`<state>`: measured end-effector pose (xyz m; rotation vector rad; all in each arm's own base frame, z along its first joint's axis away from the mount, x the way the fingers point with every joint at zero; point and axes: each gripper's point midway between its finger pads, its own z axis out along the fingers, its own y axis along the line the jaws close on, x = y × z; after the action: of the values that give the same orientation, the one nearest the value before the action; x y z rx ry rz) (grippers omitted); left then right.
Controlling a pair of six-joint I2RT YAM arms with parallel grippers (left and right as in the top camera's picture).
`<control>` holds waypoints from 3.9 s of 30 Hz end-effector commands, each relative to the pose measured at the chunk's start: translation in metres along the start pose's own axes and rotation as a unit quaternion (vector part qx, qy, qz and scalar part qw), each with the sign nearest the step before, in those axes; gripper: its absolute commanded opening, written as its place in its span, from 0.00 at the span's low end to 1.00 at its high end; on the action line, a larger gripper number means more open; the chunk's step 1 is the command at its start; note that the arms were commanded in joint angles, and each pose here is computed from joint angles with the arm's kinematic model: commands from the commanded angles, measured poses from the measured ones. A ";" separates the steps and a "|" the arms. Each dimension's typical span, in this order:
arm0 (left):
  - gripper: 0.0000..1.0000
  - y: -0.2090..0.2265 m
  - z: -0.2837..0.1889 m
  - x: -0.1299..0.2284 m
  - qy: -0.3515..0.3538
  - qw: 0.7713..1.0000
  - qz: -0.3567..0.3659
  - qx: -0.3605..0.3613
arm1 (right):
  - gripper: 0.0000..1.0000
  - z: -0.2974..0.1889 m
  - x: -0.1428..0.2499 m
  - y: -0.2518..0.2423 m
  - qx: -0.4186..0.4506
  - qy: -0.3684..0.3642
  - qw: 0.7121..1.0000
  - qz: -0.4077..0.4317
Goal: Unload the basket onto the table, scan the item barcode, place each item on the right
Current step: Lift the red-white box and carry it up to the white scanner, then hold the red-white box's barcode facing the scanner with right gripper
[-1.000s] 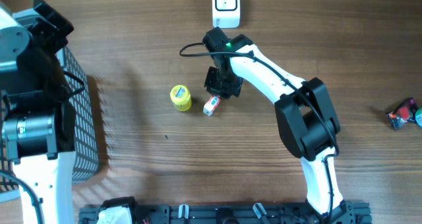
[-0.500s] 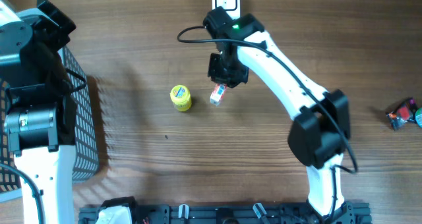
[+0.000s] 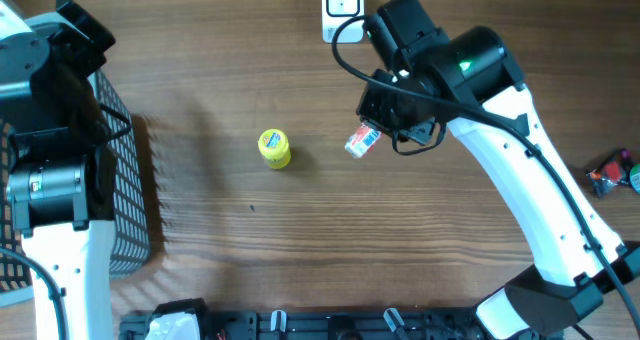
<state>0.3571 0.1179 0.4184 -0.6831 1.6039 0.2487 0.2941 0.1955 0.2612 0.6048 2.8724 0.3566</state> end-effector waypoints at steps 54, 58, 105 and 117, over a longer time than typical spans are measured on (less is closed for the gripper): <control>1.00 0.001 0.002 0.005 0.010 1.000 -0.009 0.002 | 0.05 0.102 -0.137 0.135 -0.581 -0.300 0.331 -0.680; 1.00 0.001 0.003 0.007 0.014 1.000 -0.007 0.001 | 0.05 0.113 -0.135 0.143 -0.553 -0.343 0.295 -0.699; 1.00 -0.008 0.013 0.022 0.038 0.999 -0.013 0.016 | 1.00 0.248 -0.157 -0.007 0.068 -0.013 0.753 -0.655; 1.00 -0.008 0.014 0.023 0.039 0.999 -0.013 0.015 | 1.00 0.280 -0.118 -0.002 -0.032 0.046 0.776 -0.629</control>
<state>0.3724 0.1113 0.3966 -0.6852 1.6730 0.1919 0.4747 0.1945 0.0317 -1.3522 2.5243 0.1144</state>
